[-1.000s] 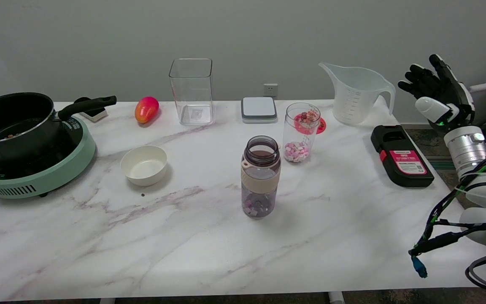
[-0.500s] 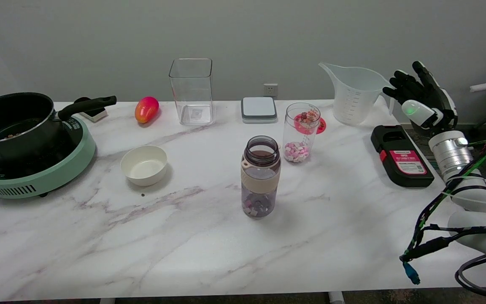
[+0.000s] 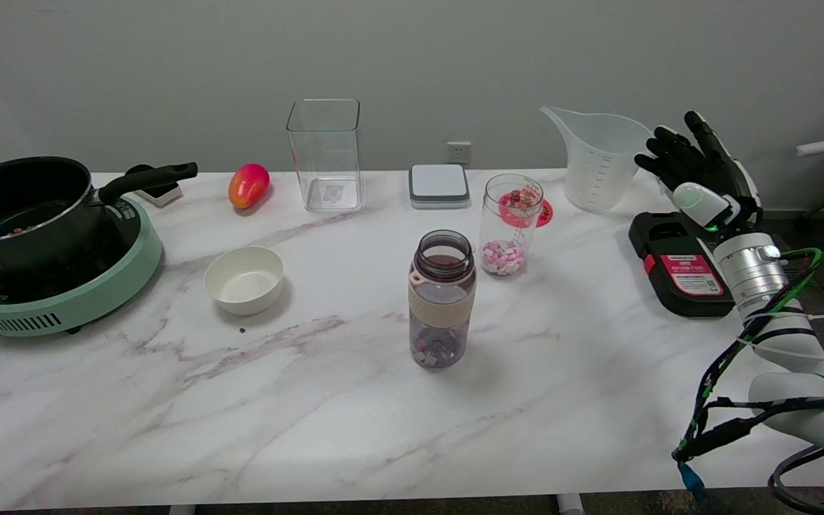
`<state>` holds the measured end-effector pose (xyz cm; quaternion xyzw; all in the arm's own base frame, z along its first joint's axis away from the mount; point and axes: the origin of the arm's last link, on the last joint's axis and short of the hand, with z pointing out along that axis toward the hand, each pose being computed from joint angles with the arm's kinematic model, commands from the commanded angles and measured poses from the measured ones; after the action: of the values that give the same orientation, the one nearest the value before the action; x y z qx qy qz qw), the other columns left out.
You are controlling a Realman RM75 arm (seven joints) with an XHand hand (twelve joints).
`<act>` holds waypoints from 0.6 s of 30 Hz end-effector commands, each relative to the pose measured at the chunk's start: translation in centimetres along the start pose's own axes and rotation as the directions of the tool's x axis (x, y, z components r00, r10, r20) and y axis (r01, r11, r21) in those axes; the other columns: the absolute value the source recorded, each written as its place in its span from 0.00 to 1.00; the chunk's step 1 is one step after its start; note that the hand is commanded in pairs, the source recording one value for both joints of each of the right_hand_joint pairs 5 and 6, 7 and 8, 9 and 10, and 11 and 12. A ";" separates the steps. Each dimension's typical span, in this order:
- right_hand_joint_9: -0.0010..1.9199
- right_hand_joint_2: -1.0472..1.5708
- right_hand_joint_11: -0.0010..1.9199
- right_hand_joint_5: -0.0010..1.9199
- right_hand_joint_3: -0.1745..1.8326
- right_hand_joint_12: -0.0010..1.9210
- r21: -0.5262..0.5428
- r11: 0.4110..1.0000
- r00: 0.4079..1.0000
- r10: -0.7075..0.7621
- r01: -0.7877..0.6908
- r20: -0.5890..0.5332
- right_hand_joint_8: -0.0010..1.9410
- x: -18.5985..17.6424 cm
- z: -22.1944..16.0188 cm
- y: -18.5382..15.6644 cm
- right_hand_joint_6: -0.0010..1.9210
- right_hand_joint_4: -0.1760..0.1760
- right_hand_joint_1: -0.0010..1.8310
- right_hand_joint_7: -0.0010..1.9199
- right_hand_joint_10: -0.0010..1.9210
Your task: Pick up the measuring cup.
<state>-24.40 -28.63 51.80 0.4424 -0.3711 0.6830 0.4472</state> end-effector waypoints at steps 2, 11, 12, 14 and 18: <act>0.25 0.18 0.33 0.07 0.69 0.33 -0.014 0.999 0.981 -0.047 0.050 0.190 0.25 -4.9 -1.0 1.7 0.07 0.50 0.67 0.25 0.25; 0.25 0.19 0.33 0.10 0.68 0.33 -0.083 0.996 0.974 0.006 0.014 0.229 0.25 -8.9 -1.5 4.4 0.10 0.50 0.68 0.25 0.25; 0.25 0.18 0.32 0.10 0.69 0.32 -0.090 0.995 0.971 -0.011 0.033 0.240 0.25 -9.1 -1.2 4.9 0.10 0.50 0.68 0.25 0.25; 0.24 0.15 0.31 0.08 0.70 0.31 -0.098 0.994 0.965 -0.026 0.053 0.259 0.24 -9.6 -0.4 5.6 0.08 0.50 0.68 0.24 0.24; 0.23 0.10 0.29 0.05 0.72 0.28 -0.114 0.987 0.957 -0.080 0.116 0.280 0.23 -9.8 1.7 7.3 0.05 0.50 0.68 0.23 0.23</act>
<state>-25.84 -30.20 46.15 0.4897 -0.4169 0.6348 0.4284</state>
